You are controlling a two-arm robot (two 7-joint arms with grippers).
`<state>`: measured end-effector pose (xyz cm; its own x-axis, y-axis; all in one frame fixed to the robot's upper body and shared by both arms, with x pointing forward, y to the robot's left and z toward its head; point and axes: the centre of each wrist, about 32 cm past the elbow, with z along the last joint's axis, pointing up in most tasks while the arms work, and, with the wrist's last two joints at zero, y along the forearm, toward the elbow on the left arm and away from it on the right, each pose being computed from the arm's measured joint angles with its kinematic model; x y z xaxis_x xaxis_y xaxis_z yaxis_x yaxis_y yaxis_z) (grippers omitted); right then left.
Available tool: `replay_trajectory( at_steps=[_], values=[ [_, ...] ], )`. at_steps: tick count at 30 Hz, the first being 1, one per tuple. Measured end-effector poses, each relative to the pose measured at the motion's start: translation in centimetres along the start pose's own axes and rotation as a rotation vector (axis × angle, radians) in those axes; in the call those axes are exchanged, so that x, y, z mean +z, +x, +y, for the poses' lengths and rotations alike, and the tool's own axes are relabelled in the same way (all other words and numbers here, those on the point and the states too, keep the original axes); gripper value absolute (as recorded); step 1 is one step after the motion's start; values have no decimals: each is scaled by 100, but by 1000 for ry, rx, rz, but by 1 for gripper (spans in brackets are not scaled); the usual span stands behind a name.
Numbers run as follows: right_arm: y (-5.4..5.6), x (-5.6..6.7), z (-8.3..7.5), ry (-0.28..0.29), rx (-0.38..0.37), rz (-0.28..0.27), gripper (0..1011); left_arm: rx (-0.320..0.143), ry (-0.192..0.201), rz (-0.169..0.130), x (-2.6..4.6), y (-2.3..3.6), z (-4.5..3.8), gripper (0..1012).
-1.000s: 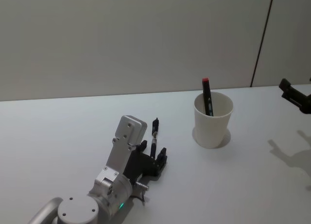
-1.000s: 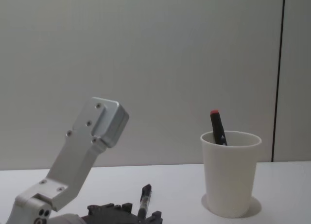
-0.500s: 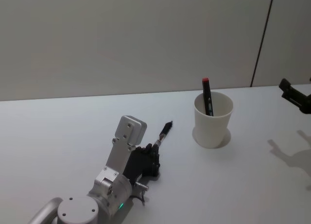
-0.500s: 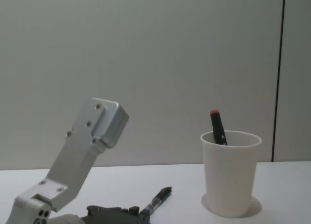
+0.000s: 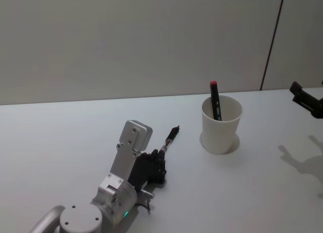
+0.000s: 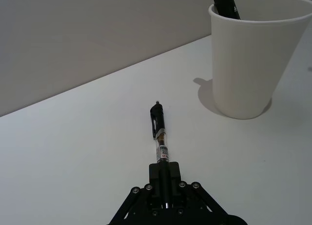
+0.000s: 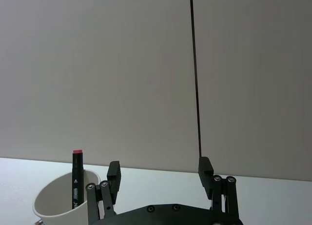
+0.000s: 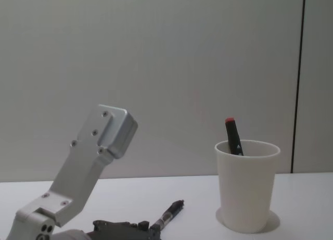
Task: Place the pen into the pen holder.
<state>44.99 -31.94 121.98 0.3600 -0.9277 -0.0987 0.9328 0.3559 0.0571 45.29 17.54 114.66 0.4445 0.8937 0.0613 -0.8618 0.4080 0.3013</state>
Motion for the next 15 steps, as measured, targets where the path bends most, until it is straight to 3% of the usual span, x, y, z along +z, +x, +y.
replay_trajectory(
  at_steps=[15],
  values=[
    [0, 0, 0, 0, 0, 0, 1001, 0, -2, -1, 1, 1, 2, 121]
  ],
)
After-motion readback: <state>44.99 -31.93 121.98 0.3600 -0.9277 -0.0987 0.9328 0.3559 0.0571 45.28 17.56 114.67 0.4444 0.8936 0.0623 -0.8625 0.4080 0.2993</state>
